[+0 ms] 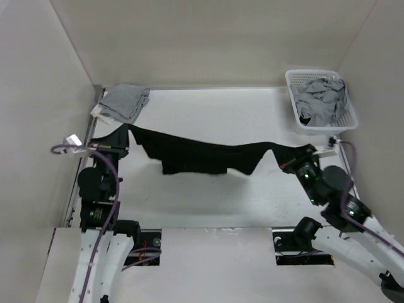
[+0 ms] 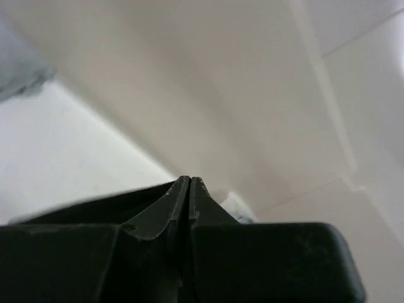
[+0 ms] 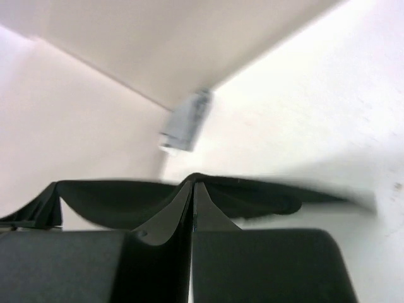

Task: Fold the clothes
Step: Fold the tank top

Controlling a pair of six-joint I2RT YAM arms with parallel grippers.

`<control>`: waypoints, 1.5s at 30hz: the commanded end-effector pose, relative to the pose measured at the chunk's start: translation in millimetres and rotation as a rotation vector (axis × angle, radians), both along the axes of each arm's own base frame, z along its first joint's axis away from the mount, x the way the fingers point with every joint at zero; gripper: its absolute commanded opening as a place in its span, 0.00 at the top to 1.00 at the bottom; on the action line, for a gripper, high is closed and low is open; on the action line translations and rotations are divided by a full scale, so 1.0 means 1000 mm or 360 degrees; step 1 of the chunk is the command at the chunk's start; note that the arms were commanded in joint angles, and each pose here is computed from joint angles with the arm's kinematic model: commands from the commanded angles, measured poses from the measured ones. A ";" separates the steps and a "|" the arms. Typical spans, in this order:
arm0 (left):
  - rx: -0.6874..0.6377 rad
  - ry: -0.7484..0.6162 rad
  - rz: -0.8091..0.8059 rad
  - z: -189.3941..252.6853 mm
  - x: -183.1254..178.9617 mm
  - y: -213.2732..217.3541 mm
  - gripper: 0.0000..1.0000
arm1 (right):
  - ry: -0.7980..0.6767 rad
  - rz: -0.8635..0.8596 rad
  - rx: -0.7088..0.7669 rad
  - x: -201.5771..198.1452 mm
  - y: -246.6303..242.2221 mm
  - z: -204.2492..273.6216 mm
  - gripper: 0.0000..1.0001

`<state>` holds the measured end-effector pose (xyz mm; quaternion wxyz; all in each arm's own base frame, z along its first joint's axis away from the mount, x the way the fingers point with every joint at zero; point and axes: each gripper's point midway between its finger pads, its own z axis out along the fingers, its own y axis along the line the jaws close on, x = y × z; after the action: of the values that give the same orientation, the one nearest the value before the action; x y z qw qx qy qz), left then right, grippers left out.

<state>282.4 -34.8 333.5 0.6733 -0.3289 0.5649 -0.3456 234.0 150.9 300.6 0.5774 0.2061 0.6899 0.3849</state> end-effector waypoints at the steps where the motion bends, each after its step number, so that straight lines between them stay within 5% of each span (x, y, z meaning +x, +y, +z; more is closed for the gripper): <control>1: 0.0100 -0.0081 0.0052 0.042 -0.044 0.008 1.00 | 0.0008 -0.0132 -0.0230 -0.031 -0.040 0.023 1.00; 6: 0.0107 -0.0101 0.0027 0.057 -0.062 0.007 1.00 | -0.0069 0.0016 -0.0272 -0.053 -0.028 0.065 1.00; 11: 0.0138 0.0088 0.0028 0.015 -0.033 0.004 1.00 | -0.0034 0.0005 -0.0454 -0.029 -0.004 0.046 1.00; 21: 0.0139 0.0599 0.0127 -0.126 0.105 0.005 0.99 | 0.0384 0.0124 -0.0439 0.137 0.030 -0.090 1.00; 29: 0.0156 0.0717 0.0066 -0.150 0.219 -0.005 0.99 | 0.0592 0.0059 -0.0405 0.256 0.017 -0.135 1.00; 34: 0.0134 0.0697 0.0072 -0.147 0.214 0.000 0.99 | 0.0560 0.0050 -0.0393 0.250 0.011 -0.126 1.00; 45: -0.0009 0.0661 0.0034 -0.175 0.130 0.009 0.99 | 0.0506 0.0022 -0.0314 0.166 -0.010 -0.134 1.00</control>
<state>417.4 -25.5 122.7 0.5052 -0.4115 0.7252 -0.2226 404.5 139.0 141.1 0.4381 0.2087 0.8355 0.2579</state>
